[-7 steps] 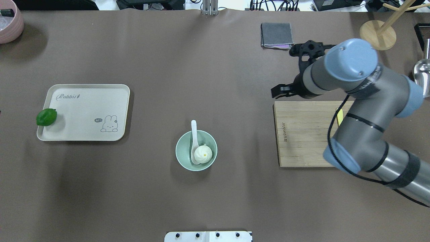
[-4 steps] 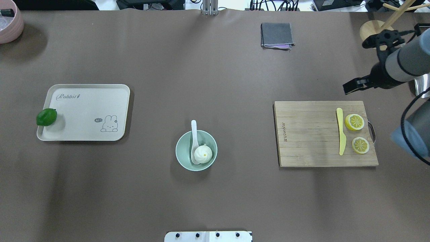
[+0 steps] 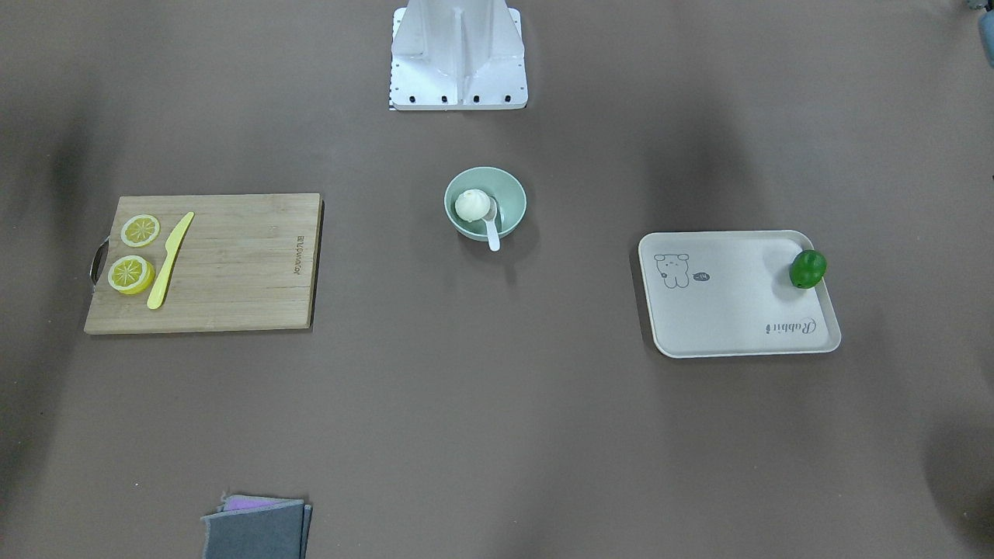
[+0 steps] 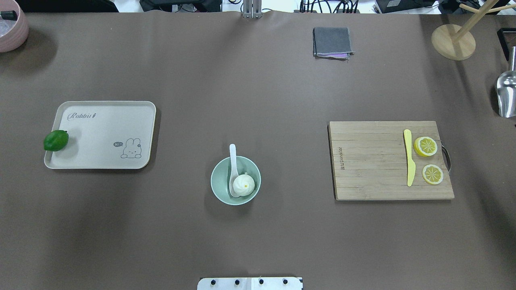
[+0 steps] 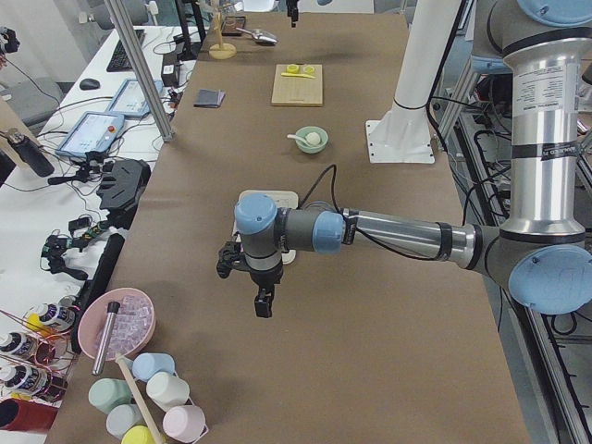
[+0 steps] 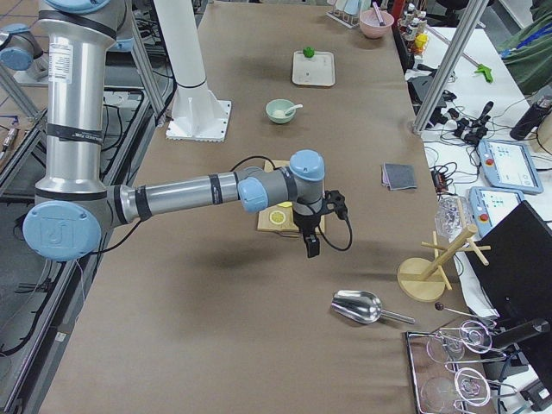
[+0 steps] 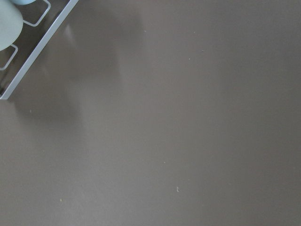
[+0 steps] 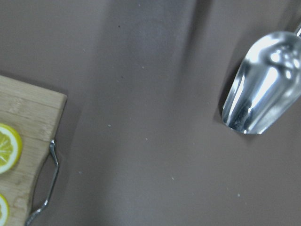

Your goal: Put spoon and bun in bowl

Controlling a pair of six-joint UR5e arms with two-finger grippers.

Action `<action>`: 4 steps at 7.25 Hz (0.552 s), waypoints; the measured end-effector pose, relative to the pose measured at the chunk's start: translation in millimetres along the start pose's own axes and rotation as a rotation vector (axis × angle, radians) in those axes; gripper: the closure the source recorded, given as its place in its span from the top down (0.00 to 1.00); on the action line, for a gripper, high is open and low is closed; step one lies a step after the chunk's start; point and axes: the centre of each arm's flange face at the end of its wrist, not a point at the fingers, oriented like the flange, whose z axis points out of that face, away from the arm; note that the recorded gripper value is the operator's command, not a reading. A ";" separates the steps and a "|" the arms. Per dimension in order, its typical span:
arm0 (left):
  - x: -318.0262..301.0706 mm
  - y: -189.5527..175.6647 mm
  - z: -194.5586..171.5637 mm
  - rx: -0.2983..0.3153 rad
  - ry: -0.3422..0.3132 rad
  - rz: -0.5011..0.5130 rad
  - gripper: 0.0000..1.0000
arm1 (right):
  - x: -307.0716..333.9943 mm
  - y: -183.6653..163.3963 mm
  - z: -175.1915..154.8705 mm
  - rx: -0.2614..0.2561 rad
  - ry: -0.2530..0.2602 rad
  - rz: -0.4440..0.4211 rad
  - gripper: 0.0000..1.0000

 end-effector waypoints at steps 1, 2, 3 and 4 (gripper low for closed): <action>1.8 -0.2 -3.0 -0.005 0.002 -0.007 0.98 | 36.7 23.1 8.6 -0.024 -0.049 0.064 1.00; 3.3 1.3 -4.8 -0.006 0.004 -0.008 0.99 | 66.9 45.4 14.4 -0.037 -0.064 0.129 1.00; 3.4 2.9 -5.2 -0.006 0.003 -0.009 0.98 | 88.2 66.5 16.7 -0.043 -0.062 0.182 1.00; 3.9 3.5 -6.3 -0.004 0.000 -0.005 0.99 | 99.8 82.2 17.2 -0.046 -0.061 0.215 1.00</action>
